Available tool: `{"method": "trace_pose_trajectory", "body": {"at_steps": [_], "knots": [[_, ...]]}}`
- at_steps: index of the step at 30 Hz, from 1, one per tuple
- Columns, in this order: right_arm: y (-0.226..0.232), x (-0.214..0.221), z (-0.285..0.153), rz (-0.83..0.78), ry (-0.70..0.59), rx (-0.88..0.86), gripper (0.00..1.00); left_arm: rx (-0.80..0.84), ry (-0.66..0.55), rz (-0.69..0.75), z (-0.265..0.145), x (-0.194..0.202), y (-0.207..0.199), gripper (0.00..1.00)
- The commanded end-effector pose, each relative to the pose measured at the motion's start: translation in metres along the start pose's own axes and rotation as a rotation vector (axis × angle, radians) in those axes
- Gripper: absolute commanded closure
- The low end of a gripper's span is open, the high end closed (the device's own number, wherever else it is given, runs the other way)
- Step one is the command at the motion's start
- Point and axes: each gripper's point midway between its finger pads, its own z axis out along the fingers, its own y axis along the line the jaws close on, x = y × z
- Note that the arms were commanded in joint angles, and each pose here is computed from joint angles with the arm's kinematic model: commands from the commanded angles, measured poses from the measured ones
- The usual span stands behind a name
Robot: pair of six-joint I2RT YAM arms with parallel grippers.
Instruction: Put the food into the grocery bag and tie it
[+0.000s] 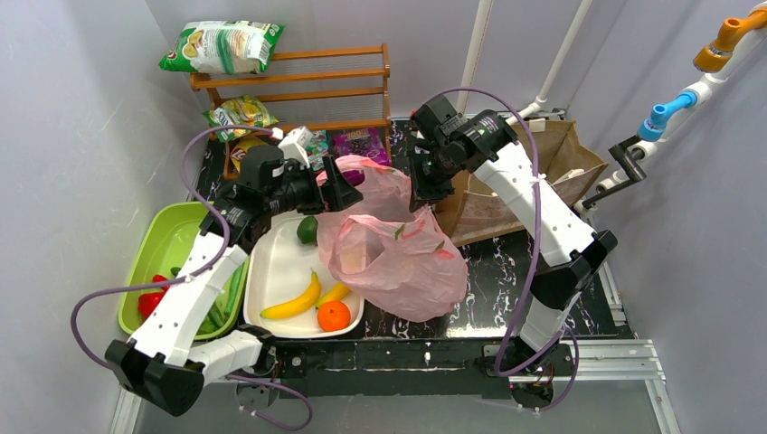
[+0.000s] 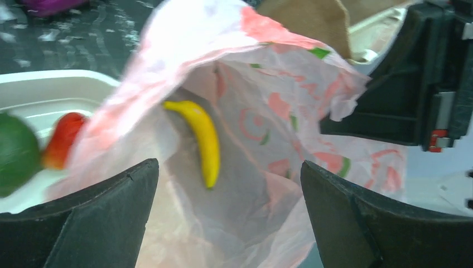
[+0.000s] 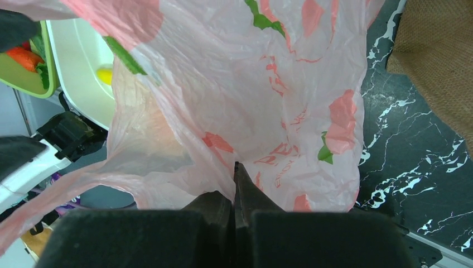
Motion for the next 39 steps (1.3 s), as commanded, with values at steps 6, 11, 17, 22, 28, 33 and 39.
{"method": "trace_pose_trajectory", "body": {"at_steps": [6, 11, 17, 22, 28, 33, 39], "knots": [[-0.002, -0.003, -0.008, -0.014, -0.042, -0.016, 0.99, -0.311, 0.067, 0.056, -0.061, 0.046, 0.053, 0.02], [-0.001, -0.003, -0.007, -0.012, -0.042, -0.022, 0.99, -0.392, 0.131, 0.015, -0.076, 0.076, 0.072, 0.02], [0.001, -0.002, -0.006, -0.012, -0.03, -0.035, 0.99, -0.525, 0.123, -0.089, -0.096, 0.085, 0.085, 0.02], [0.0, 0.002, -0.004, -0.01, -0.025, -0.044, 0.99, -0.476, 0.162, -0.041, -0.097, 0.093, 0.081, 0.02], [-0.001, 0.008, -0.002, -0.007, -0.012, -0.05, 0.99, -0.456, 0.435, -0.065, -0.09, 0.134, 0.085, 0.02], [0.0, 0.013, -0.001, -0.008, 0.014, -0.058, 0.99, -0.37, 0.426, -0.062, -0.086, 0.14, 0.076, 0.02], [0.001, 0.016, 0.001, -0.006, 0.037, -0.065, 0.99, -0.257, 0.481, -0.077, -0.077, 0.156, 0.066, 0.02]]}}
